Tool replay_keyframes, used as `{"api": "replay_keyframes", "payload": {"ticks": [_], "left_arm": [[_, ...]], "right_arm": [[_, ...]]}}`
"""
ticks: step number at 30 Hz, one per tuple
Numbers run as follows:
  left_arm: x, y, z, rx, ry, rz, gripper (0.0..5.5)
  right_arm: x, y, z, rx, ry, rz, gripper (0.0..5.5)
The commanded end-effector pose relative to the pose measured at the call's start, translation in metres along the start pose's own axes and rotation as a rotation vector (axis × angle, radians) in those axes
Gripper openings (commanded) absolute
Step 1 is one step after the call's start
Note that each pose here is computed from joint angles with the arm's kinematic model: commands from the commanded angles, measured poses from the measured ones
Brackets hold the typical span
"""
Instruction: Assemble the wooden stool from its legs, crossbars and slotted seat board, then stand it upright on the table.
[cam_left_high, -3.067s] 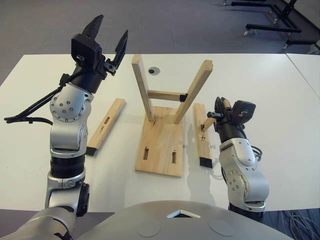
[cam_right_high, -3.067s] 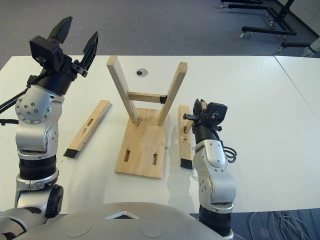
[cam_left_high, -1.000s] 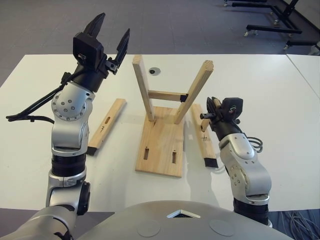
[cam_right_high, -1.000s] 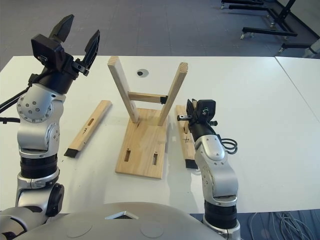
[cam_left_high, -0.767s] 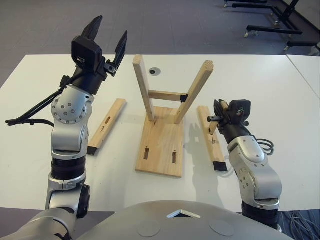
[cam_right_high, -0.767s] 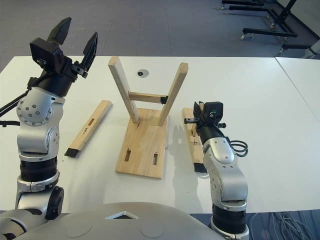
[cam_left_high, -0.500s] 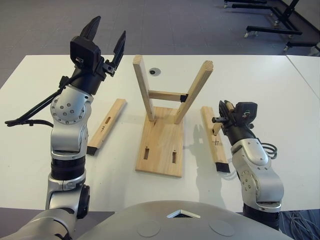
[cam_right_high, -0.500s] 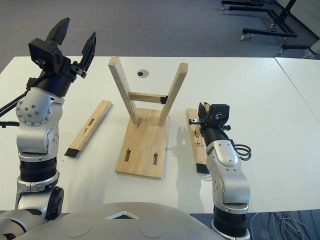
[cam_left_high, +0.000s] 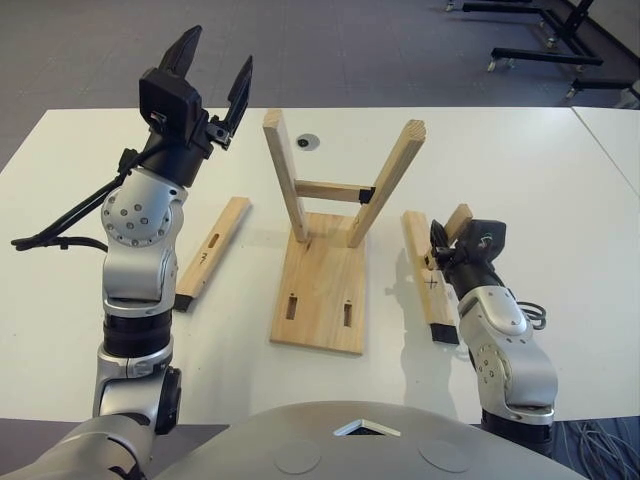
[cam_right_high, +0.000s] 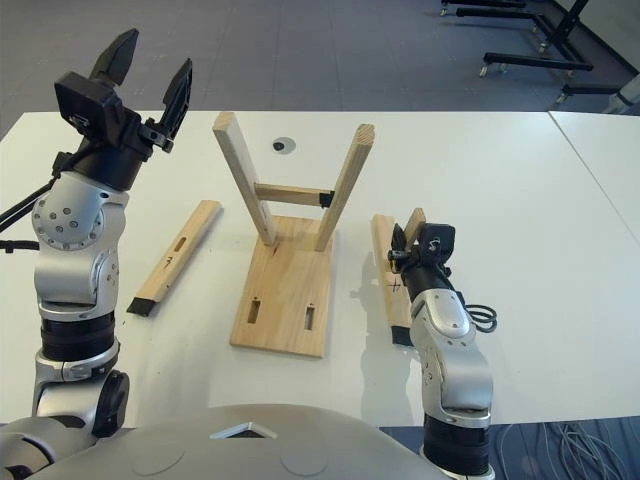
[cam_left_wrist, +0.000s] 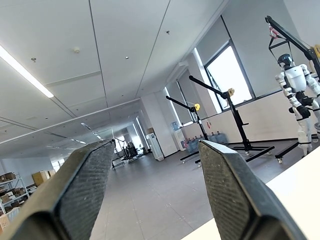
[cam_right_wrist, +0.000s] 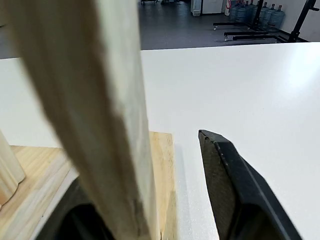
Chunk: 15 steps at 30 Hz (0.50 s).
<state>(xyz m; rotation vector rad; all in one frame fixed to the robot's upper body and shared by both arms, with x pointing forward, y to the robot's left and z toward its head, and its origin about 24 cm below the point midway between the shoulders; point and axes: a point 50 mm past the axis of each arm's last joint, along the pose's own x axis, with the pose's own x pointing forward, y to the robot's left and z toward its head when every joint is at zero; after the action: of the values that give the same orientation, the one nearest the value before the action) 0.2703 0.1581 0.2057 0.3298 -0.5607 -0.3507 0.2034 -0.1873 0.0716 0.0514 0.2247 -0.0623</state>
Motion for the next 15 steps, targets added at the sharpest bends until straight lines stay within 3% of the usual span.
{"api": "replay_keyframes", "payload": {"ticks": [1, 6, 15], "left_arm": [[0.001, 0.001, 0.001, 0.006, -0.008, 0.008, 3.01], [-0.001, 0.0, -0.001, 0.006, 0.001, 0.013, 3.01], [-0.004, 0.0, -0.004, 0.008, 0.018, 0.024, 3.01]], "right_arm": [[0.001, 0.001, 0.007, 0.021, -0.04, 0.03, 2.78], [-0.001, 0.005, 0.029, 0.055, -0.15, 0.092, 3.64], [-0.006, 0.011, 0.067, 0.111, -0.327, 0.175, 3.64]]}}
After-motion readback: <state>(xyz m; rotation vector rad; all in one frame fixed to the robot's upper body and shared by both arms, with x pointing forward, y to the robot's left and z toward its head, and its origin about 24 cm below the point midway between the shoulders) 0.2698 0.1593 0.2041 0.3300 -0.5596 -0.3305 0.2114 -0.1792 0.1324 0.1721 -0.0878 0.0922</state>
